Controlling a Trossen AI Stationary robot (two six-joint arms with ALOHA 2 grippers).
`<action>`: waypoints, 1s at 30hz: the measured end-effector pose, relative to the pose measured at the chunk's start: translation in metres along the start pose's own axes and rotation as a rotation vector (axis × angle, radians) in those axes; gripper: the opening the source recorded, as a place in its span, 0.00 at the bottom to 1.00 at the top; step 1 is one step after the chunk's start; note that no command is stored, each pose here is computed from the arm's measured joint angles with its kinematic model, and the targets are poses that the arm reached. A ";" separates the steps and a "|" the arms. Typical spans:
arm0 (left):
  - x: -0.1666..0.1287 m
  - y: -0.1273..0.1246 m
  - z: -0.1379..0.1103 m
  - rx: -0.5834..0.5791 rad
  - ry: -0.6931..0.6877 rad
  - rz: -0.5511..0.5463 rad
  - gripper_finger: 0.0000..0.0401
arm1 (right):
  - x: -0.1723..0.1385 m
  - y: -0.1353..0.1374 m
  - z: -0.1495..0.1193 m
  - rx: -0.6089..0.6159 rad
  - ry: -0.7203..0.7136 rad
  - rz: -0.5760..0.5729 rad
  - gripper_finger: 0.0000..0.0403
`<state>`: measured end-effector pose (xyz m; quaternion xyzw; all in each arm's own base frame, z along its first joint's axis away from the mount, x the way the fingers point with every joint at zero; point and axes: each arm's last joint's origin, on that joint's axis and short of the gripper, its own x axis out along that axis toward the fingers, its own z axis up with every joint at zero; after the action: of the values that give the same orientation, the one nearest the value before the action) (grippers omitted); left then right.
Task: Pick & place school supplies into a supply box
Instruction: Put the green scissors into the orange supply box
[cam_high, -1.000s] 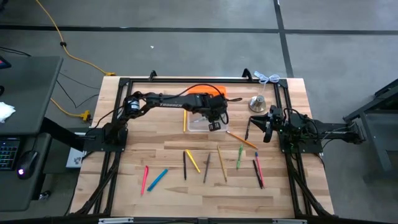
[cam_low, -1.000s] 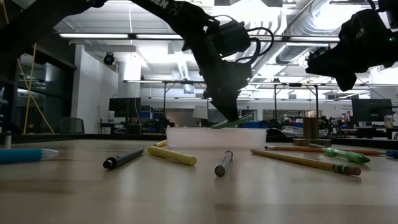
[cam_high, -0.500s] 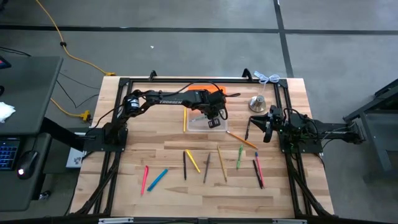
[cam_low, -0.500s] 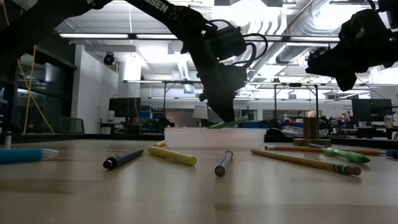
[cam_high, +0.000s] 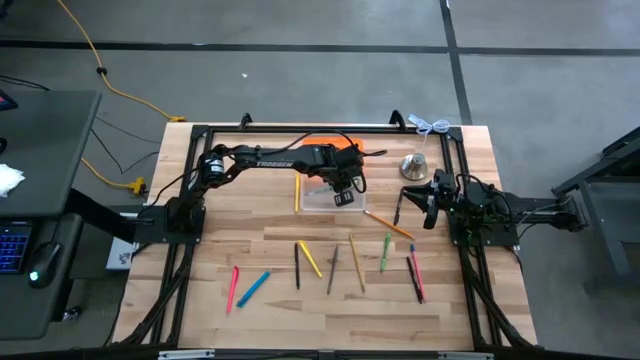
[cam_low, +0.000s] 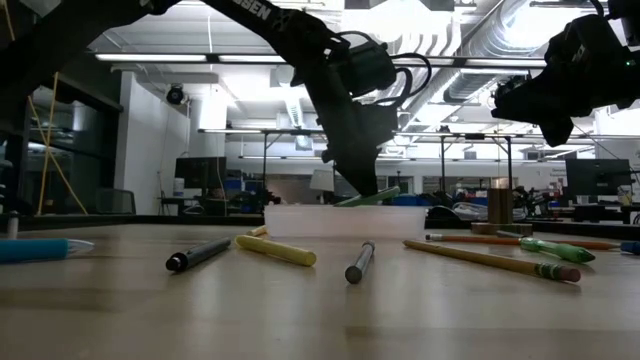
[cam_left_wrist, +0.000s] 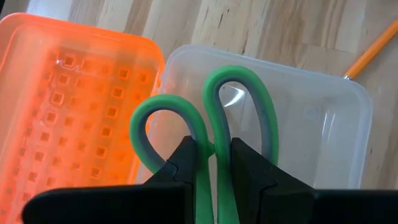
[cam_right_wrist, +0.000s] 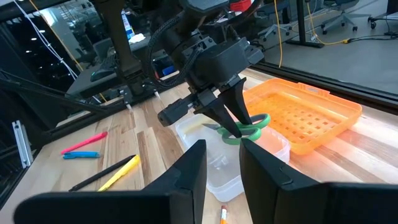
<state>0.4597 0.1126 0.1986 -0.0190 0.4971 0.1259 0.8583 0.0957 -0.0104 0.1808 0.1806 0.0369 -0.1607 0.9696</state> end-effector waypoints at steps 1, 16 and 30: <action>0.000 0.000 0.000 0.000 0.000 -0.001 0.22 | 0.000 0.000 0.000 0.000 0.000 0.000 0.18; 0.006 -0.005 -0.003 0.009 0.025 -0.028 0.22 | 0.000 0.000 0.000 0.000 0.000 0.000 0.18; 0.016 -0.006 -0.013 -0.004 0.100 -0.043 0.22 | 0.000 0.000 0.000 0.000 -0.002 -0.003 0.18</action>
<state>0.4580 0.1079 0.1779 -0.0378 0.5385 0.1075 0.8349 0.0957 -0.0105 0.1808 0.1803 0.0364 -0.1623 0.9694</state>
